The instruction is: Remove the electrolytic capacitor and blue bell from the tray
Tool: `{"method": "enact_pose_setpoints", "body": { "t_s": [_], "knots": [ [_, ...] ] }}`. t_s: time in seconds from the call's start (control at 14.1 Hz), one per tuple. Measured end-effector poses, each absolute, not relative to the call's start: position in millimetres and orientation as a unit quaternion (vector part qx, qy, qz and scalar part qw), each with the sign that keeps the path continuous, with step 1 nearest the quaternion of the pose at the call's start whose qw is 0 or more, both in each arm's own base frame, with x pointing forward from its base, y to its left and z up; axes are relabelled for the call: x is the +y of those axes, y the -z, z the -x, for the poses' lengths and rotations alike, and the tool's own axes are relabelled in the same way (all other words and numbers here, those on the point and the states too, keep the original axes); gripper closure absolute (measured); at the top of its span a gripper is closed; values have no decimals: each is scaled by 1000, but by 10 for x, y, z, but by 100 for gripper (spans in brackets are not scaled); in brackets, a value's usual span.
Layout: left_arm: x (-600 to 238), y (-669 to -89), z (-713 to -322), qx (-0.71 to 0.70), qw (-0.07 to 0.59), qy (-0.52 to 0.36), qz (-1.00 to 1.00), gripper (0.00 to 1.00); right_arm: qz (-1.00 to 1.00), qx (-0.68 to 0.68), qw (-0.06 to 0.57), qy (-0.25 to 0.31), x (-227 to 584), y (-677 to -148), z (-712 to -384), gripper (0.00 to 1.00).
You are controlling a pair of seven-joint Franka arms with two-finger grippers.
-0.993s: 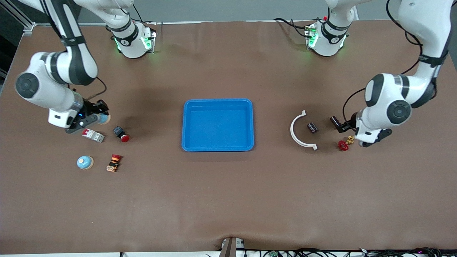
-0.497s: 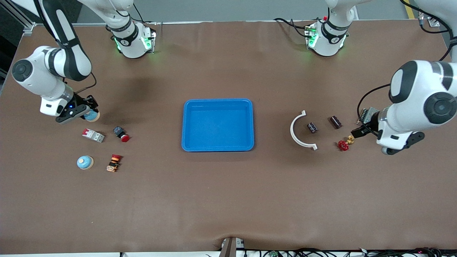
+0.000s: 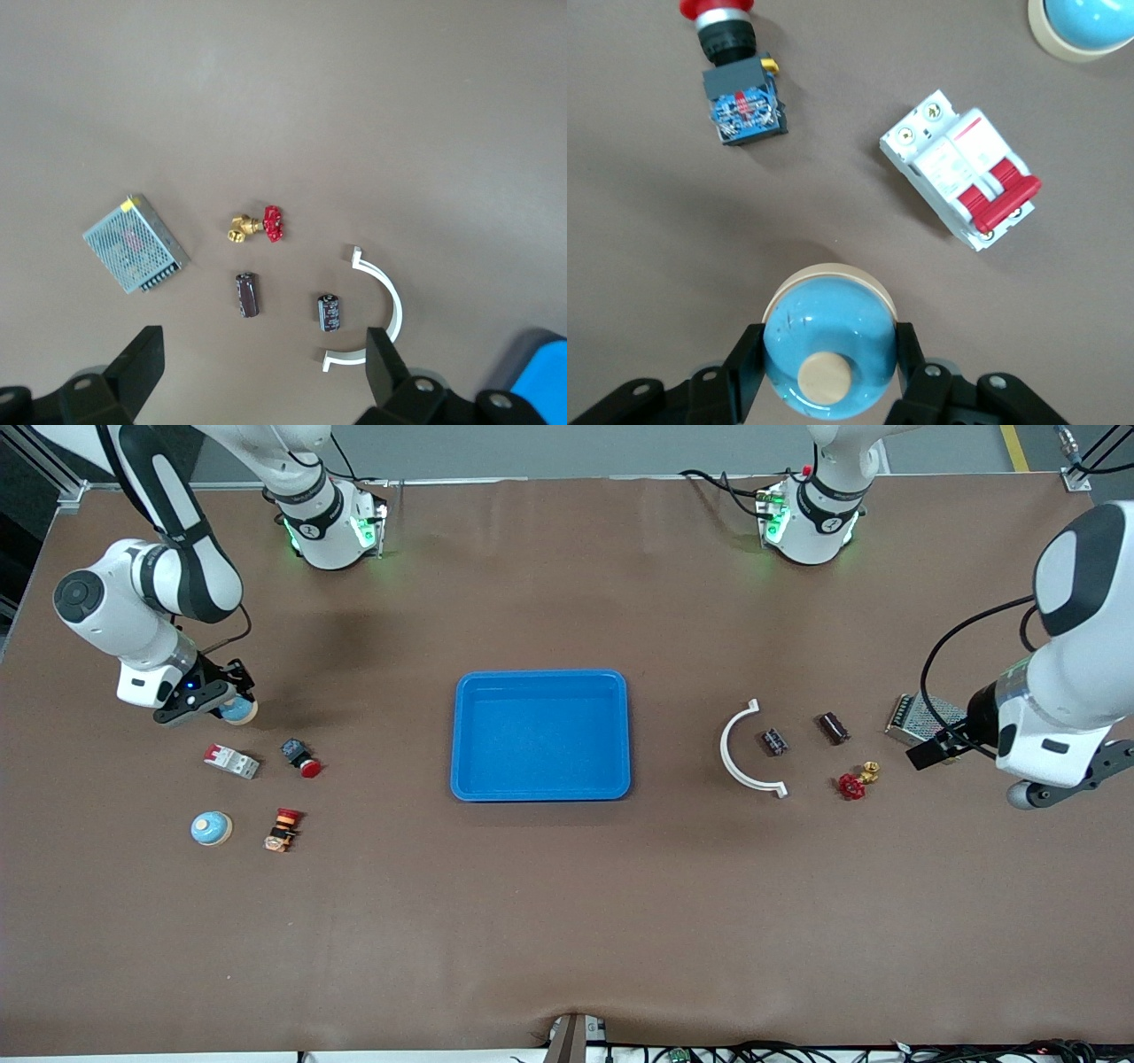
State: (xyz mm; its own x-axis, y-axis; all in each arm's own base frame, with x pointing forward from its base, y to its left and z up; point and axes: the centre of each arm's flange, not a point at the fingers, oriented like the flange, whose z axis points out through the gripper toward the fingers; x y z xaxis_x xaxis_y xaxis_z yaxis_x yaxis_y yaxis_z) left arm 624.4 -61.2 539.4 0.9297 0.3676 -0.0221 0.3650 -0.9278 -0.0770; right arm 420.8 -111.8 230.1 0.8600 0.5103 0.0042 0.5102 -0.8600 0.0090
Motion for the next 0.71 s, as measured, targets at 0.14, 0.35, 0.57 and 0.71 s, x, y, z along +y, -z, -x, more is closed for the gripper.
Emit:
{"method": "enact_pose_setpoints", "body": {
  "t_s": [0.14,0.35,0.57,0.71],
  "knots": [
    [-620,-5654,-6186,-154,32,0,988,0,-965,263,5,-6,-1123,-2152,-4173,37],
    [-676,-6038,-6001,-104,38,22,994,0,-965,262,5,-7,-1117,-1954,-4132,37],
    [-750,-6275,-5870,-72,43,40,996,0,-965,262,4,-5,-1115,-1894,-4120,37],
    [-791,-6371,-5815,-61,44,48,996,0,-965,262,4,-5,-1116,-1894,-4120,37]
  ]
}}
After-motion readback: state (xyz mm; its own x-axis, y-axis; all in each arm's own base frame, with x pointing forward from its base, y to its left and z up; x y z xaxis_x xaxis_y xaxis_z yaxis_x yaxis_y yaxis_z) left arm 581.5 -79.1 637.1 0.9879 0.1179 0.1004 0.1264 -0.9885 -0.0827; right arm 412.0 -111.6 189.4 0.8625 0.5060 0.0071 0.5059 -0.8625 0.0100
